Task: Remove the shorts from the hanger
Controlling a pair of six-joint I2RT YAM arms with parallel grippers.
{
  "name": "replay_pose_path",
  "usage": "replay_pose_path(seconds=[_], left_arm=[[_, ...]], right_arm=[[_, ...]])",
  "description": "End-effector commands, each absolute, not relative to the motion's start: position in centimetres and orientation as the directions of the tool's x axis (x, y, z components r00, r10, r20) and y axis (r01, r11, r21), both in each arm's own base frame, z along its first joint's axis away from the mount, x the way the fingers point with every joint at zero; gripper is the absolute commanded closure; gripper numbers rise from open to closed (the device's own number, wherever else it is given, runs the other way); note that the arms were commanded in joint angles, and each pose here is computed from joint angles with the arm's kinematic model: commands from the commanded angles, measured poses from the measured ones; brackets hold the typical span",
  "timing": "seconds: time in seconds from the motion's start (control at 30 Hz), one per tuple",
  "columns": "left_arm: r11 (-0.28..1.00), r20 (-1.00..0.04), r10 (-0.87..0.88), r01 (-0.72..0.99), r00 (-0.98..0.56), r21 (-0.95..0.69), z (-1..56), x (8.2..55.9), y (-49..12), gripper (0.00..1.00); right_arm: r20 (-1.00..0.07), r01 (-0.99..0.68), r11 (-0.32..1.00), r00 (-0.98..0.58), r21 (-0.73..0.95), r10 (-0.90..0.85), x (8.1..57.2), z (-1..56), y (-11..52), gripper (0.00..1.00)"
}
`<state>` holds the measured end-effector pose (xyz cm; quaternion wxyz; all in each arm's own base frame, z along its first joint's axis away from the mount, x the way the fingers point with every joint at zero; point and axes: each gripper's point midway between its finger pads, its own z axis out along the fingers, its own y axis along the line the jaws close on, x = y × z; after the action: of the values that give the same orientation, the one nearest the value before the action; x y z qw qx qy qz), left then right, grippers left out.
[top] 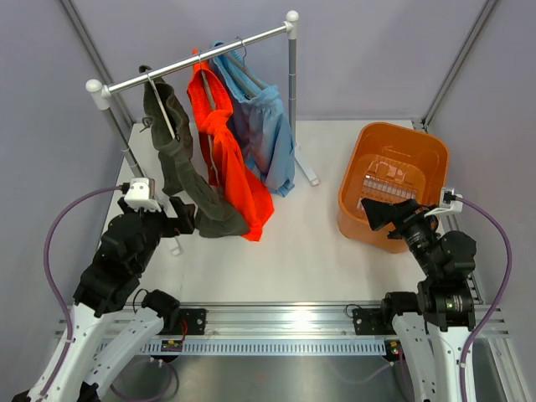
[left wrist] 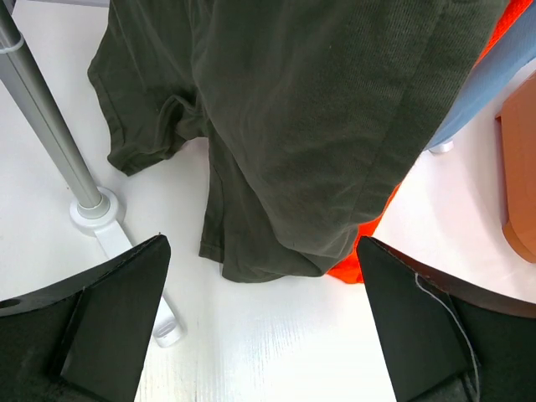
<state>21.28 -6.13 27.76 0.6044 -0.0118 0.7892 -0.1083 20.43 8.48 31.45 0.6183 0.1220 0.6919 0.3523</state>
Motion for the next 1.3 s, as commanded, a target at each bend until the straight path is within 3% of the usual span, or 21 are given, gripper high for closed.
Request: replay_pose_path(seconds=[0.0,0.17,0.33,0.53,0.7,0.93,1.07,1.27], left_arm=[[0.971,-0.959,-0.171,0.126,-0.224,-0.203,29.1,21.6,-6.4,0.01],[0.95,-0.966,-0.197,0.209,-0.169,-0.231,33.0,20.0,-6.9,0.01],[0.951,-0.964,-0.266,0.161,-0.006,-0.263,40.6,17.6,-4.0,0.01],[0.943,-0.946,-0.319,0.116,0.059,-0.311,46.3,18.3,-3.3,0.01],[0.952,-0.951,-0.307,-0.018,-0.041,-0.306,47.3,23.8,-4.4,0.05],[0.956,-0.951,-0.292,-0.074,-0.104,-0.285,48.2,29.5,-6.8,0.09],[0.952,-0.955,-0.279,-0.156,-0.099,-0.262,48.1,31.7,-6.4,0.16],[0.948,-0.964,-0.252,-0.219,-0.083,-0.229,48.0,33.6,-6.1,0.17]], right_arm=[[-0.781,-0.286,0.728,-0.166,0.623,0.602,20.2,32.4,8.3,0.0],[-0.796,-0.258,0.753,-0.175,0.605,0.579,20.2,32.3,7.9,0.01],[-0.799,-0.234,0.764,-0.182,0.602,0.574,20.3,31.7,7.6,0.01],[-0.788,-0.245,0.749,-0.203,0.616,0.581,20.6,31.3,8.0,0.01],[-0.781,-0.248,0.741,-0.226,0.624,0.582,21.1,31.1,8.4,0.01],[-0.781,-0.253,0.74,-0.249,0.624,0.573,21.6,31.6,8.6,0.01],[-0.779,-0.26,0.736,-0.265,0.625,0.568,21.5,31.8,8.9,0.0],[-0.784,-0.256,0.745,-0.289,0.616,0.549,21.2,31.3,9.0,0.01]])
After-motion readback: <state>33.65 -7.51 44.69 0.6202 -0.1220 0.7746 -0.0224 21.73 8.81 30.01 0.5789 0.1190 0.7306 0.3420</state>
